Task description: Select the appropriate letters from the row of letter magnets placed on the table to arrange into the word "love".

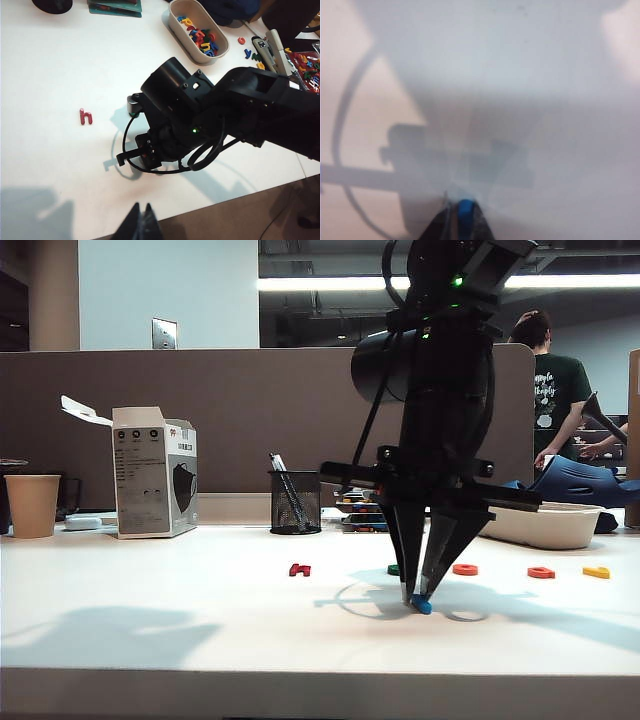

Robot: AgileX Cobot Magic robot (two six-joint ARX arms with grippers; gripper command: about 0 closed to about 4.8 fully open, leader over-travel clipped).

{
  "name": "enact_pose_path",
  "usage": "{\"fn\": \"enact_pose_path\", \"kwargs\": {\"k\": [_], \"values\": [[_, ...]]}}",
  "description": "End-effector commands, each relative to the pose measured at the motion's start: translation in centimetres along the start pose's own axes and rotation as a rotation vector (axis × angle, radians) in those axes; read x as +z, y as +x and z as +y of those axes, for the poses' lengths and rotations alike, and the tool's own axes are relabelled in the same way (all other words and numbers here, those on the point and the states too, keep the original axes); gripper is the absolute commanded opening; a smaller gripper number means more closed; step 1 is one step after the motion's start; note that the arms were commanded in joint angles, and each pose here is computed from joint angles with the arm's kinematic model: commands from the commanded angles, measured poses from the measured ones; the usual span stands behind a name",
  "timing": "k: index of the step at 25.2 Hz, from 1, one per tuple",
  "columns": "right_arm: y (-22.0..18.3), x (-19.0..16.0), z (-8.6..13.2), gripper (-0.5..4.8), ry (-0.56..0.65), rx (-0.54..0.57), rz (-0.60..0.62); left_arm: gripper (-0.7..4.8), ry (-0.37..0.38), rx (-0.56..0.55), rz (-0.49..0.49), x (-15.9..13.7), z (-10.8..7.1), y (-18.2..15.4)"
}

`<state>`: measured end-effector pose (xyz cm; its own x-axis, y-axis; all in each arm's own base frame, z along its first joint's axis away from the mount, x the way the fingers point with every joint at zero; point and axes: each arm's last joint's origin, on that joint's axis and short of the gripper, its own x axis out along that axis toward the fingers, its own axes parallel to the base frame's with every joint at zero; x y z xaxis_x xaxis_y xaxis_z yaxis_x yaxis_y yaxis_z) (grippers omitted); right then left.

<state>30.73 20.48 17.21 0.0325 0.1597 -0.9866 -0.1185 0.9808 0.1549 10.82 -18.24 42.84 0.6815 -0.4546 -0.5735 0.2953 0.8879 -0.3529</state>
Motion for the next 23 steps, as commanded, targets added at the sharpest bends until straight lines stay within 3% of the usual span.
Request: {"fn": "enact_pose_path", "kwargs": {"k": [1,13,20,23], "values": [[1.1,-0.5,-0.3,1.24,0.008,-0.036,0.054,-0.05,-0.003,-0.006,-0.008,0.1,0.0,-0.1],[-1.4,-0.7,-0.2,1.32,0.003,-0.013,0.005,-0.05,-0.003,-0.006,-0.008,0.1,0.0,-0.1],[-4.5,-0.8,0.1,1.50,-0.029,0.051,-0.128,-0.05,-0.003,-0.006,-0.008,0.1,0.0,-0.1],[-5.5,-0.5,0.0,1.50,-0.074,0.011,-0.225,-0.05,-0.003,-0.006,-0.008,0.1,0.0,-0.1]]}}
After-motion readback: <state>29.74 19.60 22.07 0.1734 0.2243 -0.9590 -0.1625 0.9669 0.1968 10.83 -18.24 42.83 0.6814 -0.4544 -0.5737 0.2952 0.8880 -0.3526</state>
